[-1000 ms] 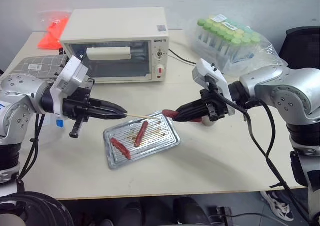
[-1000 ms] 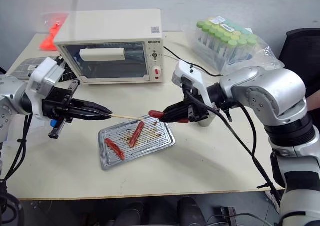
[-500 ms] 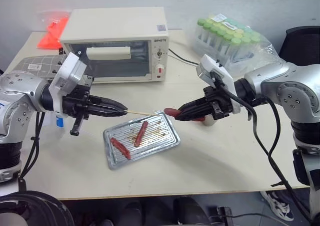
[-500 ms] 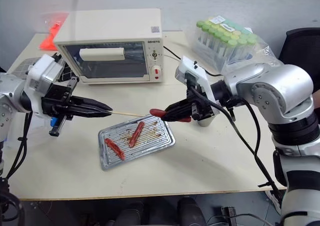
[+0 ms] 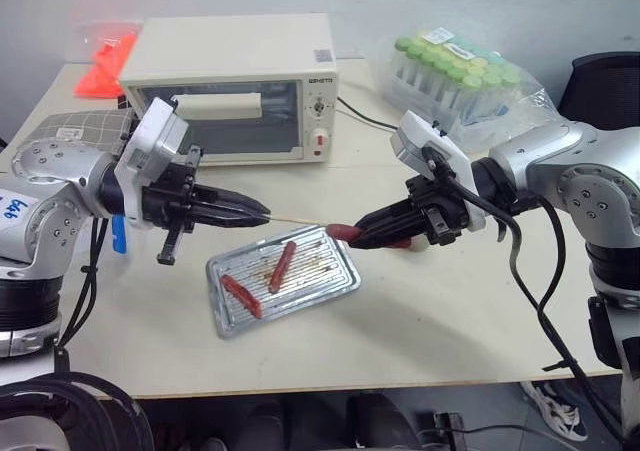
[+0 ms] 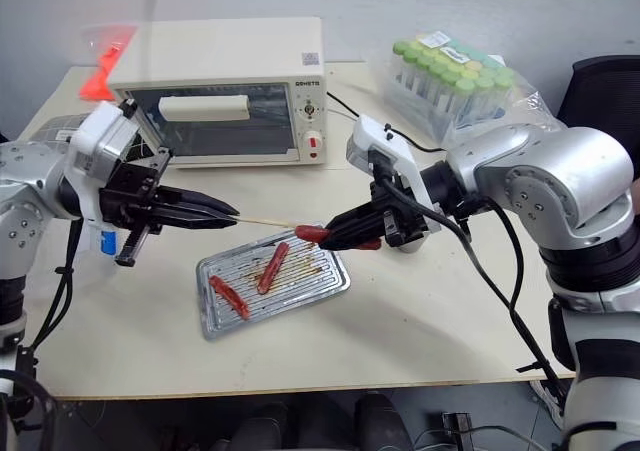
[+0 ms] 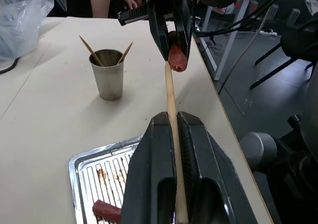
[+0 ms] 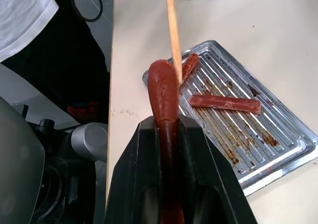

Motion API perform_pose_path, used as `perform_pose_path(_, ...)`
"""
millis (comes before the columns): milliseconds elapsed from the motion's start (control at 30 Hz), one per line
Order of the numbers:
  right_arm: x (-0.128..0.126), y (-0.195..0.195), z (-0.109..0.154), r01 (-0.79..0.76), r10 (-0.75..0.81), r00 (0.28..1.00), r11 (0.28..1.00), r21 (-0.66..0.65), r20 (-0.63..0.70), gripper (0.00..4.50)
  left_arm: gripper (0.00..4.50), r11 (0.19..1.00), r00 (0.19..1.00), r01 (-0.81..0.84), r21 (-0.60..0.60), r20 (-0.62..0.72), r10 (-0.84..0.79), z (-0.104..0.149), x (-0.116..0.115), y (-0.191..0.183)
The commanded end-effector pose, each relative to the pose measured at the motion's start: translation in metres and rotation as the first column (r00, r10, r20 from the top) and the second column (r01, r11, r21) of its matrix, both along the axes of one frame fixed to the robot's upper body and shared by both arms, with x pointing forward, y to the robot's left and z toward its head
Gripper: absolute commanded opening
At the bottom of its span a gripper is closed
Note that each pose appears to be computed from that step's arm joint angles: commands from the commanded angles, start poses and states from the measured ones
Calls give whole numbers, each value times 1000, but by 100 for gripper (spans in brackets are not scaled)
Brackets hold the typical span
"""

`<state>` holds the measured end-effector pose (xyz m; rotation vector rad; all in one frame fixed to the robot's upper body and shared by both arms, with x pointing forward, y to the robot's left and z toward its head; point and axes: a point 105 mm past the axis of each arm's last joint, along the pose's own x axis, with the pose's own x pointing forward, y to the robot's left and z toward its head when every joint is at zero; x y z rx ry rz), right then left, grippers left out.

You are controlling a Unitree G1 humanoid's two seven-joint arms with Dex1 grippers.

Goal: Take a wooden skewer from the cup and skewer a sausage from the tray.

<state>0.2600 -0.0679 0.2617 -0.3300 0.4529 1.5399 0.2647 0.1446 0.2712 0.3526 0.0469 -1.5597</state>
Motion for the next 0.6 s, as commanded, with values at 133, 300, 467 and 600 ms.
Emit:
perform_pose_path(133, -2, -4, 8, -2, 1, 999, 1000, 23, 38, 30, 0, 999, 999, 40, 16, 32, -40, 8, -10, -2)
perform_pose_path(300, -1, -7, 8, 6, -7, 999, 1000, 21, 37, 30, 0, 999, 1000, 13, 41, 28, -14, 6, -9, 7)
perform_pose_path(467, -2, -9, 8, 9, -10, 999, 1000, 20, 35, 30, 0, 999, 1000, -1, 46, 28, 0, 6, -7, 11)
perform_pose_path(600, -3, -8, 9, 5, -6, 999, 1000, 22, 33, 30, 0, 999, 999, 11, 41, 33, -13, 7, -8, 7)
